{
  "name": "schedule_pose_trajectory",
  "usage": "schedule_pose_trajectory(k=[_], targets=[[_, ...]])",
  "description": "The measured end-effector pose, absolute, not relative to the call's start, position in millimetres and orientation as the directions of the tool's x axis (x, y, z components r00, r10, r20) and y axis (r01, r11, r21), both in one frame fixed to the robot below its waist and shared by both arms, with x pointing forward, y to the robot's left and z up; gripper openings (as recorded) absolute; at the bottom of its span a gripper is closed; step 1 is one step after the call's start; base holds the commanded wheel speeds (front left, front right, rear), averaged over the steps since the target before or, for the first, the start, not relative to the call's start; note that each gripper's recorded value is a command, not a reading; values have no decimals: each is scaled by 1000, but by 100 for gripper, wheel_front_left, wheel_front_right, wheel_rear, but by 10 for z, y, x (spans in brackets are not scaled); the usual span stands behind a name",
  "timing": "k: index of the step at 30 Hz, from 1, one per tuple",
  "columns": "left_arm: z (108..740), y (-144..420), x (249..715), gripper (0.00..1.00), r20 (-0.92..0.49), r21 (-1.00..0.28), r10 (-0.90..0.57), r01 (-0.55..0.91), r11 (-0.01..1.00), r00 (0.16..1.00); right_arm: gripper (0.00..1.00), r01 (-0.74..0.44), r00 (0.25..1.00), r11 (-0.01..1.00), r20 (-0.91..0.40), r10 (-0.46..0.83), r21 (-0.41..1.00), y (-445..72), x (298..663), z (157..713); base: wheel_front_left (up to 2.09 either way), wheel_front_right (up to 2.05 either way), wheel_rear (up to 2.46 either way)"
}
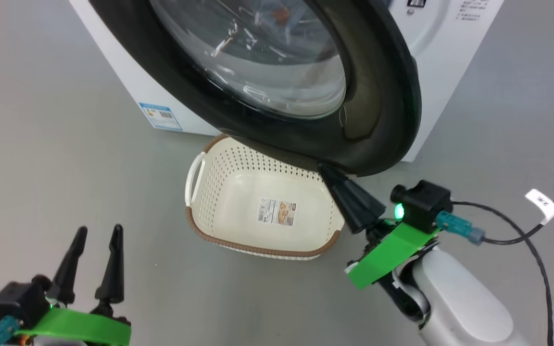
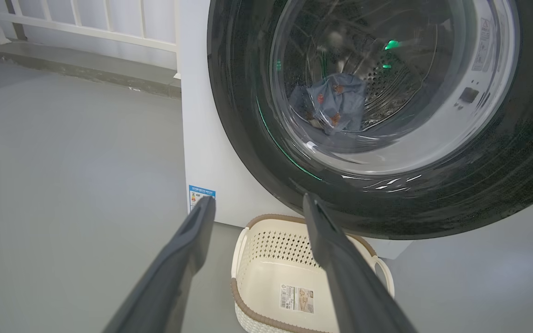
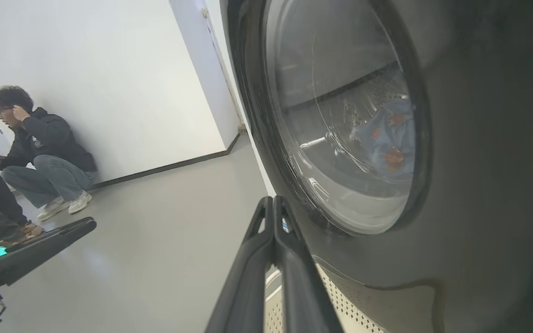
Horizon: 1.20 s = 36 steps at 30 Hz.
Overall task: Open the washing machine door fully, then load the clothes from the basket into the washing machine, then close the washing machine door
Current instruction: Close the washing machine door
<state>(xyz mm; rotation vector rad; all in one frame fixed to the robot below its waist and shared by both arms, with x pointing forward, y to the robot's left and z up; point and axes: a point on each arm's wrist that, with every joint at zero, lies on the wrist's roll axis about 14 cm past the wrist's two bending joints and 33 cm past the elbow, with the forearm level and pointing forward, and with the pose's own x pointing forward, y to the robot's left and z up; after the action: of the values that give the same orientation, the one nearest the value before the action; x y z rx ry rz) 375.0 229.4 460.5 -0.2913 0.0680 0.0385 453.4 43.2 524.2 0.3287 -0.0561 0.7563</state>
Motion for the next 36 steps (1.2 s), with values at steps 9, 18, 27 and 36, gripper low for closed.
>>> schedule_pose_trajectory(k=[9, 18, 27, 36], targets=[[4523, 2270, 3894, 100, -91, -296, 16, -43, 954, 996, 0, -582, 808, 757, 109, 579, 297, 135, 4843, 4963, 0, 0, 0], [4485, 2269, 4019, 100, -96, -292, 6, -34, 956, 995, 0, -499, 865, 808, 122, 487, 314, -128, 5114, 4945, 0, 0, 0], [4450, 2242, 4124, 100, -99, -291, -6, -23, 956, 995, 0, -449, 893, 834, 149, 424, 320, -287, 5320, 4977, 0, 0, 0], [4409, 2209, 4230, 100, -103, -291, -21, -10, 957, 995, 0, -419, 907, 849, 197, 373, 321, -379, 5639, 5088, 0, 0, 0]])
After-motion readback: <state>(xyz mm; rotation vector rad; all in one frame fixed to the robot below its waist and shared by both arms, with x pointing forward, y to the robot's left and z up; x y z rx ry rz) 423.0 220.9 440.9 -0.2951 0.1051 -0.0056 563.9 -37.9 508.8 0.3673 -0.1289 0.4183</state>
